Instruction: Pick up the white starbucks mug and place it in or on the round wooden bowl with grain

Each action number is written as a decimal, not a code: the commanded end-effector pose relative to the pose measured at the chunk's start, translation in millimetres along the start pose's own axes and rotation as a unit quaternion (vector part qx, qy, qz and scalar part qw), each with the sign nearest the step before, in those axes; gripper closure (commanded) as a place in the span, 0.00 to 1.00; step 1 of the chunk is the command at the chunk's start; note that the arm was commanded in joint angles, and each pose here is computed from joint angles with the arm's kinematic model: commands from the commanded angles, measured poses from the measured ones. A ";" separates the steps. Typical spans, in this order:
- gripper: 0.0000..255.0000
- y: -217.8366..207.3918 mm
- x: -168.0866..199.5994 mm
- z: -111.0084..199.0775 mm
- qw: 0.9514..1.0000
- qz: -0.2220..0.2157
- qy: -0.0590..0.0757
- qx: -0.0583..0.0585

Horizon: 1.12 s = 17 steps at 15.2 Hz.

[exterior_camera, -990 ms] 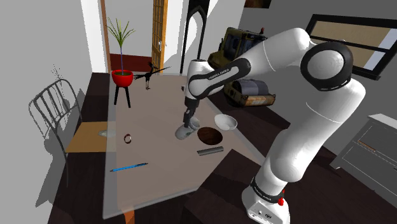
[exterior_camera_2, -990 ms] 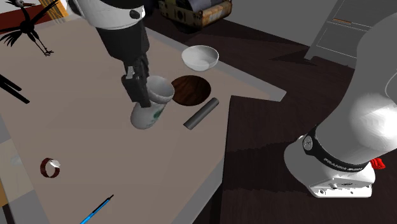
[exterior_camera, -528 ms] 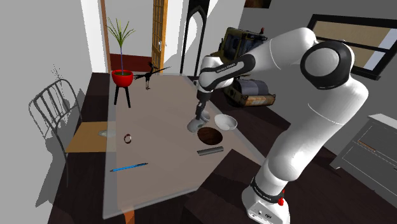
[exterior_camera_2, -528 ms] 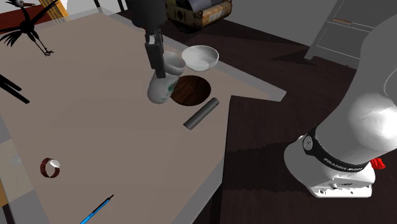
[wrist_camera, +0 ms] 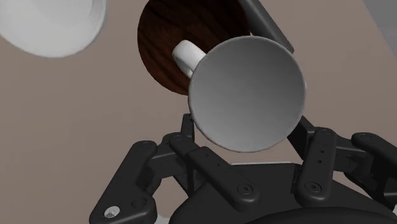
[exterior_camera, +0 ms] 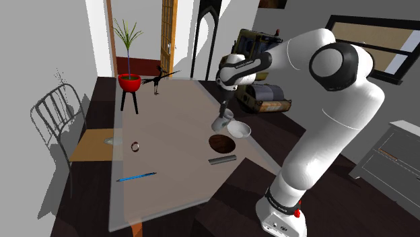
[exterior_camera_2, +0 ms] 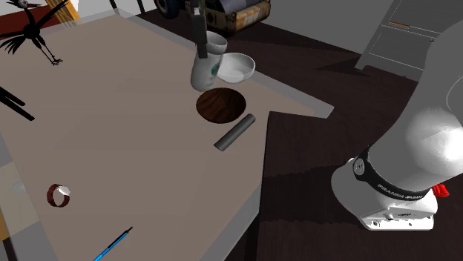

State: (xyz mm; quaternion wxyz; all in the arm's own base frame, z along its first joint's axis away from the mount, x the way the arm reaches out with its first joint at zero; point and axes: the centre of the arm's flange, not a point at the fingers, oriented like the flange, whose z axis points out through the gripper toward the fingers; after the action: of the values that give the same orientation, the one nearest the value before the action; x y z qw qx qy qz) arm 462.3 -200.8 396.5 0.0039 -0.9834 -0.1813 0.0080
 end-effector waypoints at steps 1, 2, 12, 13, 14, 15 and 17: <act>1.00 23.1 -12.1 -6.3 1.000 -0.001 0.000 0.000; 1.00 27.1 -14.0 -7.2 1.000 -0.001 0.000 0.000; 1.00 27.7 -13.3 45.6 1.000 -0.001 0.000 0.000; 1.00 27.7 -13.2 50.8 1.000 -0.001 0.000 0.000; 1.00 27.8 -13.1 56.1 1.000 -0.001 0.000 0.000; 1.00 27.8 -13.0 61.4 1.000 -0.001 0.000 0.000; 1.00 28.0 -12.9 72.0 1.000 -0.001 0.000 0.000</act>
State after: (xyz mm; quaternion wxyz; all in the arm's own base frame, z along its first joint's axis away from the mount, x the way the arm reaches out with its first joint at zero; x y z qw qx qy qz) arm 458.7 -230.3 330.6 0.0041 -0.9832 -0.1821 0.0082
